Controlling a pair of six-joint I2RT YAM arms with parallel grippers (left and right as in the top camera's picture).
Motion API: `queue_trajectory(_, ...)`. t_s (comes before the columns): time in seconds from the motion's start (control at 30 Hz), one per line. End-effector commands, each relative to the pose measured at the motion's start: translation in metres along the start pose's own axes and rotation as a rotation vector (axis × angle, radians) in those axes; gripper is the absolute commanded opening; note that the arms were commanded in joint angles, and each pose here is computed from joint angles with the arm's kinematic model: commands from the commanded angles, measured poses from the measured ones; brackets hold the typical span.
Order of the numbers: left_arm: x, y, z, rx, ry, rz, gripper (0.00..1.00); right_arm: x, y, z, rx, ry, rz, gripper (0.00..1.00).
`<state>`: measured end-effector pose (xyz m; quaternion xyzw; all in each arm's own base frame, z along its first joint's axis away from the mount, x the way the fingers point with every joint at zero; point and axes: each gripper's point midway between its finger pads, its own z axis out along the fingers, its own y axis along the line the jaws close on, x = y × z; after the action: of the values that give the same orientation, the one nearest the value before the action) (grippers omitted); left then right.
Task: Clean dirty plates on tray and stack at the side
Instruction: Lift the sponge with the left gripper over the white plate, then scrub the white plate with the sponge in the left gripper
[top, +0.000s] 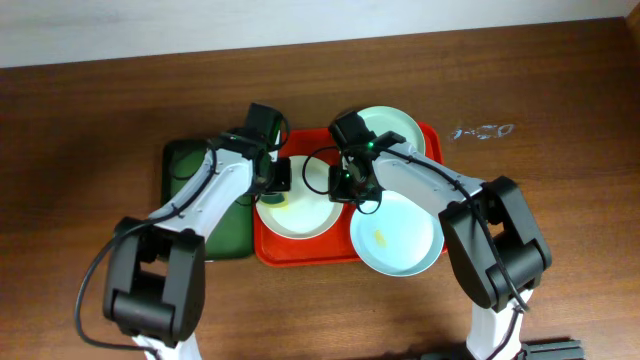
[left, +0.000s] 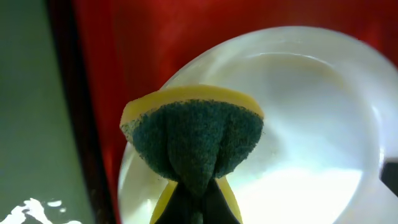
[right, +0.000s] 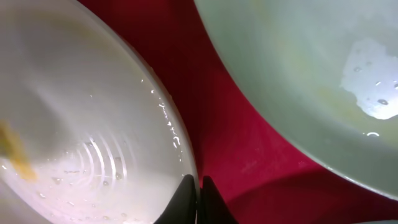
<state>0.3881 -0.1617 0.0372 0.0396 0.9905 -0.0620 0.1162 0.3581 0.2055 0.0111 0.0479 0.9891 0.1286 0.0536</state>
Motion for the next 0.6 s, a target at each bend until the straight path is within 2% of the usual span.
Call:
queue_trajectory(0.0, 0.005, -0.005, 0.025, 0.024, 0.047, -0.027, 0.0, 0.003, 0.002, 0.0, 0.004, -0.001, -0.004, 0.04)
queue_trajectory(0.07, 0.012, -0.004, 0.036, 0.022, 0.081, -0.027, 0.0, 0.002, 0.002, 0.0, 0.003, -0.002, -0.005, 0.04)
queue_trajectory(0.2, 0.024, -0.005, 0.056, 0.013, 0.133, -0.02, 0.0, 0.0, 0.004, 0.0, -0.003, -0.011, -0.007, 0.14)
queue_trajectory(0.23, 0.027, -0.004, 0.06, 0.009, 0.145, -0.021, 0.0, 0.0, 0.004, 0.0, -0.004, -0.012, -0.008, 0.13)
queue_trajectory(0.3, 0.031, -0.002, 0.061, 0.003, 0.16, -0.022, 0.0, 0.0, 0.004, 0.0, -0.004, -0.013, -0.02, 0.04)
queue_trajectory(0.37, 0.032, -0.005, 0.061, 0.014, 0.167, -0.02, 0.0, 0.0, 0.004, 0.0, -0.005, -0.013, -0.02, 0.04)
queue_trajectory(0.57, 0.039, -0.042, 0.052, 0.243, 0.221, 0.035, 0.0, 0.0, 0.004, 0.0, -0.005, -0.013, -0.02, 0.04)
